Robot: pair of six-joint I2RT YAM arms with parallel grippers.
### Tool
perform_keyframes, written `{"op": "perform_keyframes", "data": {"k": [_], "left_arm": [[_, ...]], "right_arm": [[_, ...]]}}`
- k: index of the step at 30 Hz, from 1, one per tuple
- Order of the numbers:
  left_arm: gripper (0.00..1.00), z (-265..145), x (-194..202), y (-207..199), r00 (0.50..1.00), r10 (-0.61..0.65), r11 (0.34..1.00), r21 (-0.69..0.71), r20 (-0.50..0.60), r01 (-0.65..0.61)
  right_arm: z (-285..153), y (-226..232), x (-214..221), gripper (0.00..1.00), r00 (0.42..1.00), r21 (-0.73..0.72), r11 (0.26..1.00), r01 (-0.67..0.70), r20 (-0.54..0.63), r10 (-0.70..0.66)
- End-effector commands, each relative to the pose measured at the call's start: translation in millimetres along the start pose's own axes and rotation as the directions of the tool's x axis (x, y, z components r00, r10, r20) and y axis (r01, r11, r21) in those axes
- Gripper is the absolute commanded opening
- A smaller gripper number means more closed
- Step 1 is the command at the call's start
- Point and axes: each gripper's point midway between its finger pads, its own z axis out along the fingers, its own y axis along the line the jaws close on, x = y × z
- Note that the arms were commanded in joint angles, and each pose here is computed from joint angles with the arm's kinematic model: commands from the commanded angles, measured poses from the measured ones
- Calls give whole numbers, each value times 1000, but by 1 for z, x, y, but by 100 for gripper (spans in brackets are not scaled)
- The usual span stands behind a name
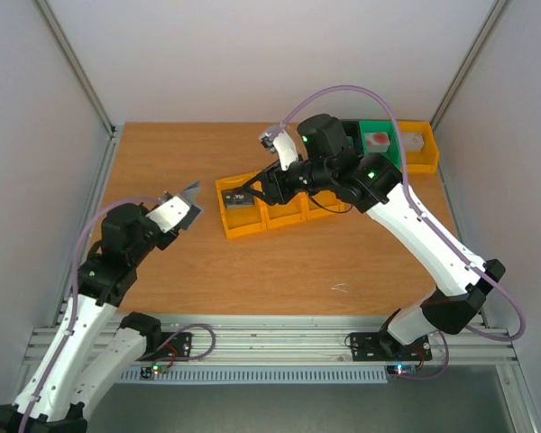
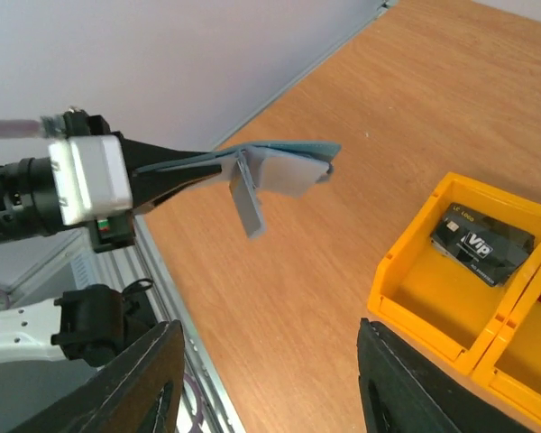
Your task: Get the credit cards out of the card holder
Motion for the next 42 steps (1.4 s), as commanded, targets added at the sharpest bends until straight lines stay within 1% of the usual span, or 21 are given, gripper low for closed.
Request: {"op": "perform_keyframes", "data": {"k": [1, 2, 3, 5, 6, 7, 9, 11, 13, 15, 18, 20, 22, 23, 24, 27, 29, 31, 33, 39, 42], "left_arm": [[0, -11, -4, 33, 938, 333, 929, -138, -100, -344], [0, -14, -7, 31, 942, 326, 935, -117, -85, -334], [0, -19, -15, 24, 962, 270, 959, -75, -48, -273], [0, -29, -32, 5, 992, 118, 991, 52, 34, -120], [0, -33, -39, -5, 999, -11, 993, 120, 52, 4], [0, -35, -45, -14, 994, -83, 980, 185, 67, 70], [0, -37, -49, -21, 970, -242, 945, 237, 38, 226], [0, -37, -48, -21, 950, -311, 924, 241, 13, 299], [0, -39, -49, -15, 940, -340, 919, 214, 8, 330], [0, -40, -50, -8, 938, -346, 923, 179, 9, 339], [0, -41, -57, -3, 933, -359, 921, 171, 29, 349], [0, -44, -63, -6, 924, -379, 910, 202, 50, 363], [0, -49, -72, -11, 909, -411, 889, 254, 74, 381], [0, -55, -79, -17, 895, -437, 867, 306, 89, 393], [0, -60, -85, -22, 885, -454, 850, 347, 103, 396], [0, -81, -101, -36, 857, -494, 797, 471, 148, 378], [0, -96, -112, -44, 843, -502, 773, 539, 194, 336], [0, -112, -123, -51, 820, -526, 735, 606, 226, 304], [0, -124, -133, -56, 801, -542, 702, 660, 252, 268], [0, -151, -152, -68, 772, -561, 620, 770, 301, 150], [0, -153, -156, -67, 760, -575, 607, 781, 304, 147]], "right_arm": [[-6, 7, -1, 55, 999, -19, 999, 48, 20, -47], [-5, 10, -2, 55, 999, -40, 998, 49, 20, -48], [-4, 14, -3, 56, 998, -65, 997, 52, 25, -50], [-3, 23, -4, 58, 998, -120, 991, 60, 35, -56], [-3, 29, -5, 59, 997, -152, 986, 65, 43, -59], [-4, 35, -6, 60, 997, -187, 980, 70, 52, -62], [-1, 43, -8, 63, 996, -221, 973, 71, 73, -56], [8, 49, -6, 66, 995, -225, 971, 77, 85, -59], [20, 51, 0, 77, 993, -165, 981, 100, 76, -89], [32, 47, 1, 97, 993, -79, 992, 93, 73, -88], [51, 58, -4, 98, 992, -36, 995, 90, 94, -86], [66, 55, -4, 99, 991, 34, 994, 102, 88, -104], [77, 41, 2, 99, 993, 97, 990, 100, 56, -106], [80, 34, 6, 99, 993, 116, 987, 107, 38, -112], [80, 32, 7, 99, 993, 104, 989, 108, 29, -112], [64, 37, 4, 98, 995, -64, 995, 79, 60, -75], [44, 50, -4, 98, 985, -150, 979, 140, 120, -123], [26, 66, -2, 98, 972, -236, 948, 215, 142, -185], [11, 80, 6, 98, 966, -332, 910, 250, 141, -214], [-13, 97, 26, 98, 961, -443, 854, 273, 94, -259], [-26, 114, 28, 97, 960, -532, 801, 274, 95, -265]]}}
